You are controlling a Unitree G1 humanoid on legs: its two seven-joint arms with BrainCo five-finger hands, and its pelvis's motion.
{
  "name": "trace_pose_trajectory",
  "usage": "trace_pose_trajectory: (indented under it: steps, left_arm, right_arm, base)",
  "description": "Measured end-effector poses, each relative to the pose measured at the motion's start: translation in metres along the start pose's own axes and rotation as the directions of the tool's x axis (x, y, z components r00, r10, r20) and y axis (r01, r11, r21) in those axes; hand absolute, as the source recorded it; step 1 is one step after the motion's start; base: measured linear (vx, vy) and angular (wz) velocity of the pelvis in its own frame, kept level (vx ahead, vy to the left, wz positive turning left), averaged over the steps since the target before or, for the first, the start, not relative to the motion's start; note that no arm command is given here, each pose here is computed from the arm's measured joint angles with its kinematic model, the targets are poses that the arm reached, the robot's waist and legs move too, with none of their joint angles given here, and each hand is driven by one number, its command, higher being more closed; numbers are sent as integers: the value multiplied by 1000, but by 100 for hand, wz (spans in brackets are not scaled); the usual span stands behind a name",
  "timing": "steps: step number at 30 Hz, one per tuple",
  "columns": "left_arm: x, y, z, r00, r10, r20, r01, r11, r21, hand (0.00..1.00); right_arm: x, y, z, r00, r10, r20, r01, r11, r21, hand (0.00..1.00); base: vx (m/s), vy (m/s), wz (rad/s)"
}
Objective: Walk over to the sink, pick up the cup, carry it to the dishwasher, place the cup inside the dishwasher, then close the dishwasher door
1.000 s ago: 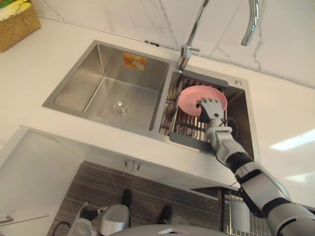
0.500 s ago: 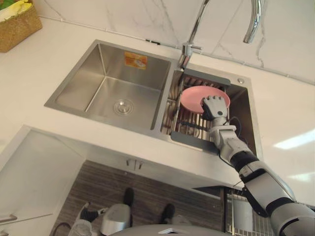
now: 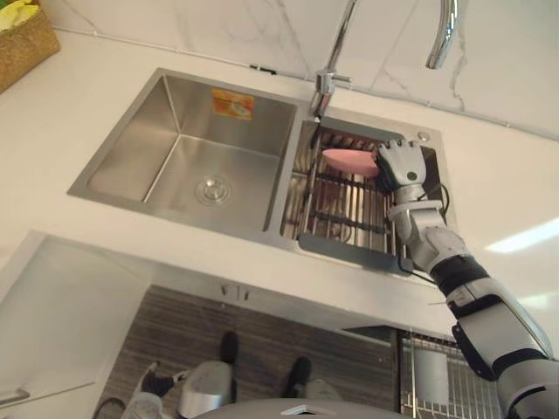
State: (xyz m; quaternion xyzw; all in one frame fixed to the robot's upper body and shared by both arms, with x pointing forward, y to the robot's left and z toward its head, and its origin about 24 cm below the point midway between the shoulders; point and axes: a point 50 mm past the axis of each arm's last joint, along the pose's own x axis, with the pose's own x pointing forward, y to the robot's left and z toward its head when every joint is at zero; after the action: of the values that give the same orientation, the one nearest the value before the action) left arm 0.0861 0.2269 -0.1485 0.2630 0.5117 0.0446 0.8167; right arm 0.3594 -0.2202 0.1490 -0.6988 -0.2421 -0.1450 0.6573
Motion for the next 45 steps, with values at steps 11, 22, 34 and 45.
trace_pose_trajectory:
  steps: [11, 22, 34, 45]
  left_arm:
    - [0, 2, -6, 999, 0, -35, 0, 1000, 13, 0]
    - [0, 5, -10, 999, 2, -52, -2, 1000, 17, 0]
    - [-2, 5, -18, 997, -18, -74, 19, 1000, 10, 0]
    - [-6, 7, -41, 987, -81, -137, 95, 991, 94, 0]
  right_arm:
    - [-1, -18, 6, 992, 31, 126, -30, 1000, -4, 100]
    - [-14, -7, 6, 987, 84, 137, -85, 996, 2, 100]
    - [-33, -18, 2, 984, 66, 163, -66, 998, -7, 100]
    - [-69, -63, -47, 994, 20, 106, -7, 993, -121, 100]
  base:
    - [4, -1, -10]
    - [-21, 3, -4]
    - [13, 1, -11]
    - [3, 14, -45]
